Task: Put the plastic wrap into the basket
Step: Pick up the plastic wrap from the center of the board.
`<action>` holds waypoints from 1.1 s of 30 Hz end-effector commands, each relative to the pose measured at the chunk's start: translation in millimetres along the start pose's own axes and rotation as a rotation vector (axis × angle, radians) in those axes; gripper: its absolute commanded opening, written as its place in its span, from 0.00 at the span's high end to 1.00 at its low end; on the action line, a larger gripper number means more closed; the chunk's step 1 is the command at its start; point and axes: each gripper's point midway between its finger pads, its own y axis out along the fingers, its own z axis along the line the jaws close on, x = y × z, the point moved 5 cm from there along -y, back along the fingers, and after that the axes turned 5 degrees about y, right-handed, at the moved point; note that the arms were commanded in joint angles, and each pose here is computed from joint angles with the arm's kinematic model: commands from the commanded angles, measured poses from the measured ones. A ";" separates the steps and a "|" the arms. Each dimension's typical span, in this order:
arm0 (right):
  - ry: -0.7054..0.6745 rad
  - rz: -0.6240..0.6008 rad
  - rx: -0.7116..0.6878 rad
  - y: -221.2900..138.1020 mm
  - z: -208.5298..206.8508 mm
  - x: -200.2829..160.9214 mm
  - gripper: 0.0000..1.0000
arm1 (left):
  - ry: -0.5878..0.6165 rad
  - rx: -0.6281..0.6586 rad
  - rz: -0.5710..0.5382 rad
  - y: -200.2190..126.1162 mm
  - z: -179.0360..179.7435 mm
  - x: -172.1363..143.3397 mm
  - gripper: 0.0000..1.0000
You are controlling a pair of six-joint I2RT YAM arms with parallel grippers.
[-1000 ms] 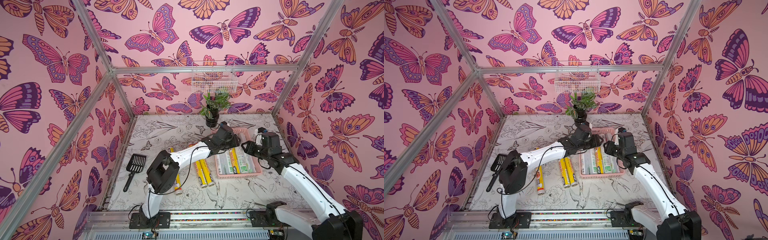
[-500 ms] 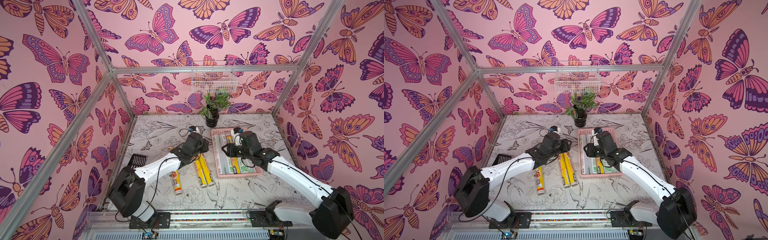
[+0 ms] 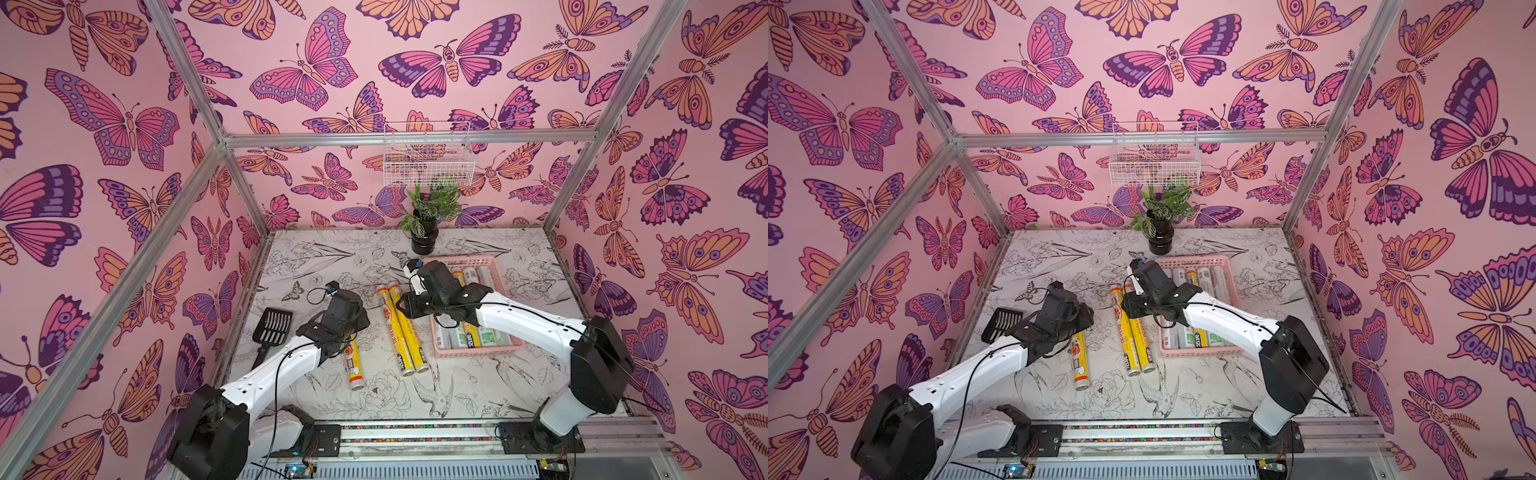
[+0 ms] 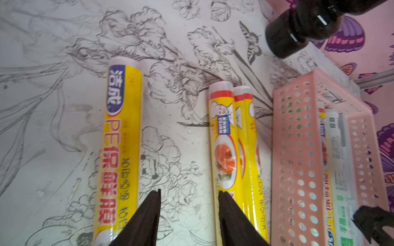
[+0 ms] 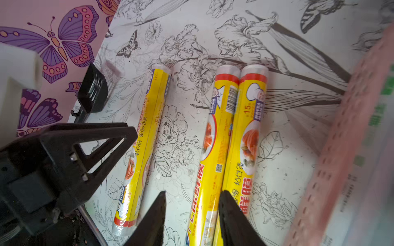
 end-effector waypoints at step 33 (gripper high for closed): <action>-0.031 0.123 0.012 32.5 16.1 -14.0 0.53 | 0.109 0.357 0.353 41.7 55.8 -43.5 0.63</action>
